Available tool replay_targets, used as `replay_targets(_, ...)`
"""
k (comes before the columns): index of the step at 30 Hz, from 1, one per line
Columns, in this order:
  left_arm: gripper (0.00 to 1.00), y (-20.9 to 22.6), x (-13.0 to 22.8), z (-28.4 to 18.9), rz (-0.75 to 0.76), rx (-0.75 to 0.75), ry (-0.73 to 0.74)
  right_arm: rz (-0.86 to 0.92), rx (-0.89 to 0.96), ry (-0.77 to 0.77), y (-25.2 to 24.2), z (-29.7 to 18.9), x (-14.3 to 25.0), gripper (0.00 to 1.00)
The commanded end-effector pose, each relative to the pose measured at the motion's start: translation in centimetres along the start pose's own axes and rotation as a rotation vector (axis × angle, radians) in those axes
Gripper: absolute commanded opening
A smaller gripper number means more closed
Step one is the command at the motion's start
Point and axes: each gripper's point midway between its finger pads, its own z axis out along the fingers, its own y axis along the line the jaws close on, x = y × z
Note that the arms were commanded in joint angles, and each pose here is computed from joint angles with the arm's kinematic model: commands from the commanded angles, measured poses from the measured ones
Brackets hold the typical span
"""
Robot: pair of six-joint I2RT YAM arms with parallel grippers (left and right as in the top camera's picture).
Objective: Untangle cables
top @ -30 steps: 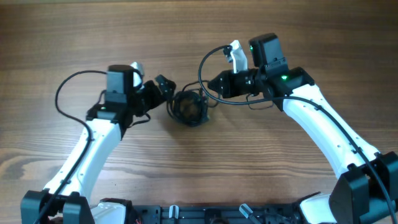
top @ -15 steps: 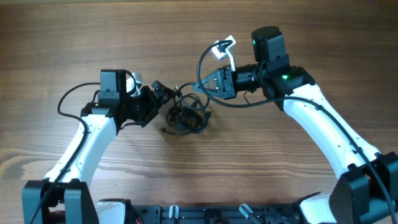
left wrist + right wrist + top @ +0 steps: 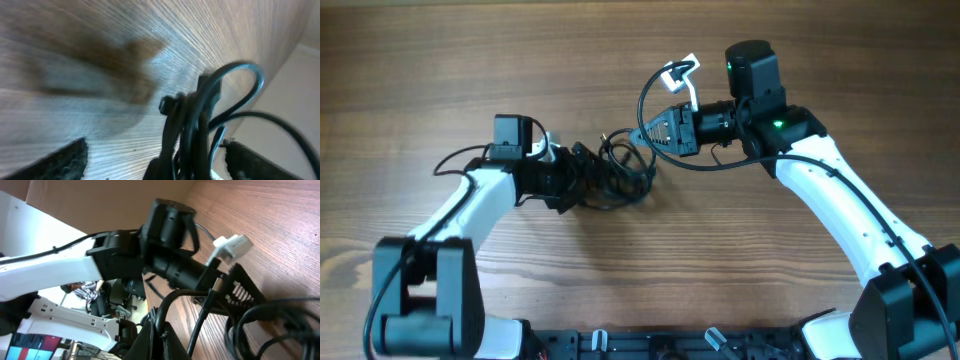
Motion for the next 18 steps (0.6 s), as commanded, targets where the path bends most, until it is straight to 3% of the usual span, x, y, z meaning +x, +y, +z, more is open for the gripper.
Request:
replay_targets(1,0.71,-0.8,0.9,0.6,-0.009,0.081,0.084,-0.047,-0.039,-0.01,1.9,-0.5,-0.9,0.04)
replay_targets(5,0.5,-1.3,1.1,0.5,-0.002,0.107,0.099,-0.048,-0.039,-0.01,1.9,-0.5,-0.9,0.04)
replay_targets(8,0.22,-1.6,0.5,0.5,0.023,0.117,0.073,-0.047,-0.038,-0.01,1.9,-0.5,-0.9,0.04)
replay_targets(13,0.11,2.3,-2.5,-0.3,-0.031,-0.06,-0.084,-0.013,0.012,-0.074,-0.1,-3.2,-2.2,0.04)
replay_targets(18,0.07,3.1,-2.5,-0.6,-0.038,-0.081,-0.081,0.103,0.099,-0.116,-2.8,-6.0,-2.1,0.04)
